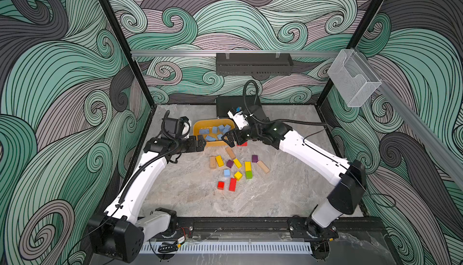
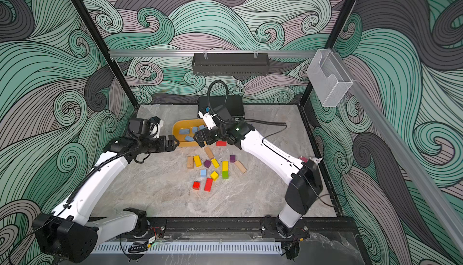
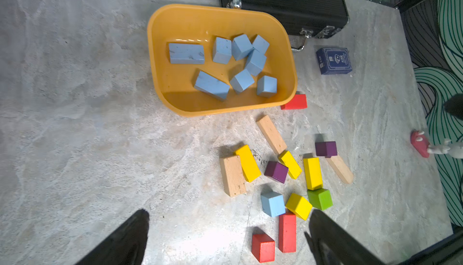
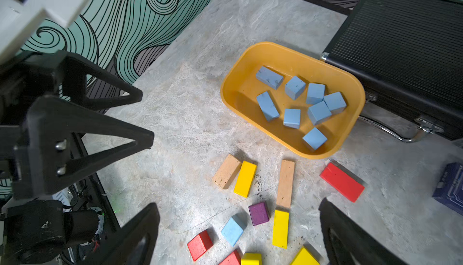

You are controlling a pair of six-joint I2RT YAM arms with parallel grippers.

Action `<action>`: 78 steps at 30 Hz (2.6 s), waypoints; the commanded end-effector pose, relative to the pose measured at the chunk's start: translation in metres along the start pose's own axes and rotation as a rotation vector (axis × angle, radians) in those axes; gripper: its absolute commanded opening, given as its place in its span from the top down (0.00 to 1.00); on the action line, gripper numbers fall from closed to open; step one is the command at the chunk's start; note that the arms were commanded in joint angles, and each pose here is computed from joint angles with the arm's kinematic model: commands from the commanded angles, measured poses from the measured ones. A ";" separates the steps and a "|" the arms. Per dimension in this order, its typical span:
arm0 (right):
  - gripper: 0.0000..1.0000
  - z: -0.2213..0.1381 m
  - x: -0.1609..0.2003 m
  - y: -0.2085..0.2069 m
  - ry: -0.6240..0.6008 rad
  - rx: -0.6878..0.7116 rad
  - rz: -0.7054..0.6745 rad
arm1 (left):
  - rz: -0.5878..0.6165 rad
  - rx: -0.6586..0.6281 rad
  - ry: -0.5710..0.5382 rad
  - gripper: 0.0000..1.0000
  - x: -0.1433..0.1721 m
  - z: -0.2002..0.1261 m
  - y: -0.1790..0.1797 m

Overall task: Pick out the blue building blocks
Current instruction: Pick up the building block from the center of the board.

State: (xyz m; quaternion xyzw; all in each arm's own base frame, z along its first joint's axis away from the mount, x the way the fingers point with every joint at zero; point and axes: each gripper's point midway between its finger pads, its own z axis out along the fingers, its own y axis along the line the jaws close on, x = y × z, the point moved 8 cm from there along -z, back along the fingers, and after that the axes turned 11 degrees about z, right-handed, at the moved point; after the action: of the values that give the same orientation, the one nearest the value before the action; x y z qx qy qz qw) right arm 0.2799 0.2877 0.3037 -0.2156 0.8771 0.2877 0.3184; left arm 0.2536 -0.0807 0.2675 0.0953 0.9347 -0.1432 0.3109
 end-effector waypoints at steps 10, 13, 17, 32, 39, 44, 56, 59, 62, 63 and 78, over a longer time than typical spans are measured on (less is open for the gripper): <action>0.01 -0.050 0.069 -0.027 0.007 0.074 0.060 | 0.032 0.075 0.042 0.02 0.012 0.017 -0.049; 0.01 -0.054 0.088 -0.034 0.009 0.078 0.100 | 0.043 0.088 0.075 0.02 0.017 0.025 -0.058; 0.01 -0.057 0.112 -0.042 0.017 0.079 0.158 | 0.057 0.100 0.143 0.02 0.024 0.038 -0.069; 0.01 -0.059 0.182 -0.071 0.058 0.111 0.321 | 0.088 0.076 0.267 0.06 0.046 0.079 -0.101; 0.01 -0.057 0.198 -0.085 0.072 0.127 0.383 | 0.066 0.030 0.371 0.11 0.056 0.109 -0.106; 0.01 -0.056 0.200 -0.095 0.071 0.134 0.418 | 0.090 0.013 0.409 0.16 0.057 0.122 -0.111; 0.01 -0.060 0.198 -0.105 0.049 0.138 0.436 | 0.093 -0.046 0.519 0.24 0.071 0.145 -0.113; 0.01 -0.059 0.197 -0.106 0.050 0.135 0.435 | 0.083 -0.065 0.546 0.26 0.076 0.148 -0.112; 0.01 -0.058 0.197 -0.107 0.052 0.134 0.433 | 0.076 -0.073 0.559 0.28 0.079 0.151 -0.112; 0.01 -0.058 0.196 -0.107 0.051 0.134 0.432 | 0.073 -0.075 0.562 0.28 0.080 0.152 -0.112; 0.01 -0.053 0.193 -0.109 0.044 0.123 0.430 | 0.030 -0.119 0.596 0.38 0.090 0.162 -0.111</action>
State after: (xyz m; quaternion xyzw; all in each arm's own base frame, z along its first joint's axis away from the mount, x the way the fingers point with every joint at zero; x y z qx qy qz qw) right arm 0.1807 0.1345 0.1664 -0.0028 0.9282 0.2849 0.2392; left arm 0.2416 -0.2283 0.1133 0.1380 0.9878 -0.0644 0.0335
